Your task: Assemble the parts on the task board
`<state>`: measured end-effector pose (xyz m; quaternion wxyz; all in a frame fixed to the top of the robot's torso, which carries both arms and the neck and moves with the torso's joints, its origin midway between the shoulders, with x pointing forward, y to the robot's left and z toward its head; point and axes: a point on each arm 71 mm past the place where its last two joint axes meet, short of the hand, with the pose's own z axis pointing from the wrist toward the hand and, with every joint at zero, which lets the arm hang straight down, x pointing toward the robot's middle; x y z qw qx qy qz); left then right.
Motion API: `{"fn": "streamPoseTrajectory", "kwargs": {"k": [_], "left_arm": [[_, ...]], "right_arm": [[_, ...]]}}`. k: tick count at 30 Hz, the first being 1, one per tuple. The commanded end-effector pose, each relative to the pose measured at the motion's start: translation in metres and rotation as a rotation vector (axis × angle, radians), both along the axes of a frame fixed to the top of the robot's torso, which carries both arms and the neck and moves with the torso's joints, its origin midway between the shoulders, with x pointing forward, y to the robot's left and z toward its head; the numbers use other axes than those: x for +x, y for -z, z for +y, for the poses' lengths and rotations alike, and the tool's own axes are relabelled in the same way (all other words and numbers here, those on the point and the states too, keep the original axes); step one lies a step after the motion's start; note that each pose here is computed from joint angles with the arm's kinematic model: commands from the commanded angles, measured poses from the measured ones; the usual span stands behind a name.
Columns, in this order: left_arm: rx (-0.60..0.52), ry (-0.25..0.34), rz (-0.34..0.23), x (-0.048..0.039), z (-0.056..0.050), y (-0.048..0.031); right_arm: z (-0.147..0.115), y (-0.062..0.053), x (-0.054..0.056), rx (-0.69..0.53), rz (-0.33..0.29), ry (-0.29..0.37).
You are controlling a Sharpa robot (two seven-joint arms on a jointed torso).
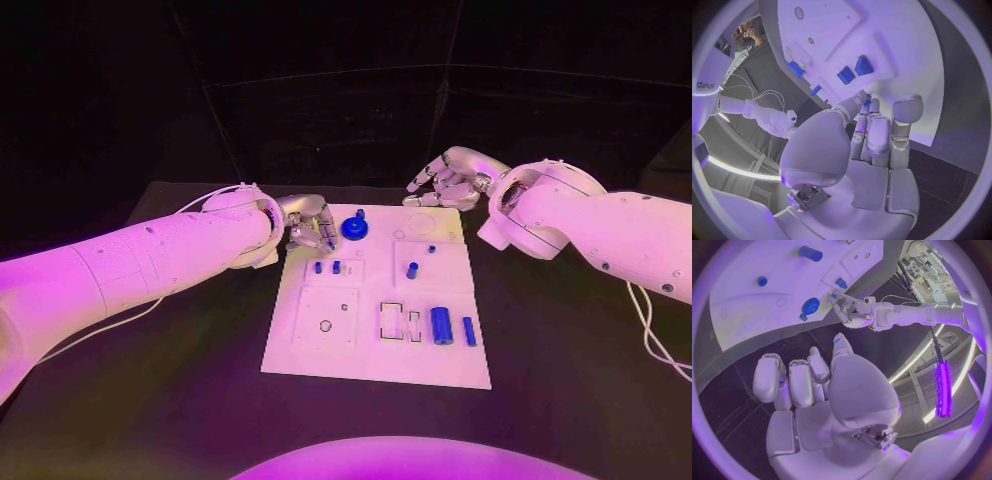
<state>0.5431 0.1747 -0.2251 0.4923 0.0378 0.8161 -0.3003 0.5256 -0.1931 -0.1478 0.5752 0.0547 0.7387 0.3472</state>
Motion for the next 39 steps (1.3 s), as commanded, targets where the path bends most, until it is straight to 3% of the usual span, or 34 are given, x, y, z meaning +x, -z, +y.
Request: {"fn": "streamPoseTrajectory", "kwargs": {"k": [1, 13, 39], "left_arm": [[0.014, 0.0, 0.004, -0.0002, -0.001, 0.0023], [0.014, 0.008, -0.012, -0.0006, -0.007, 0.0028], [0.037, 0.022, 0.016, -0.0033, -0.012, 0.0057]], "right_arm": [[0.001, -0.002, 0.0, 0.004, -0.005, -0.008], [0.001, -0.001, 0.0, 0.004, -0.005, -0.008], [0.001, -0.001, 0.0, 0.002, -0.003, -0.008]]}}
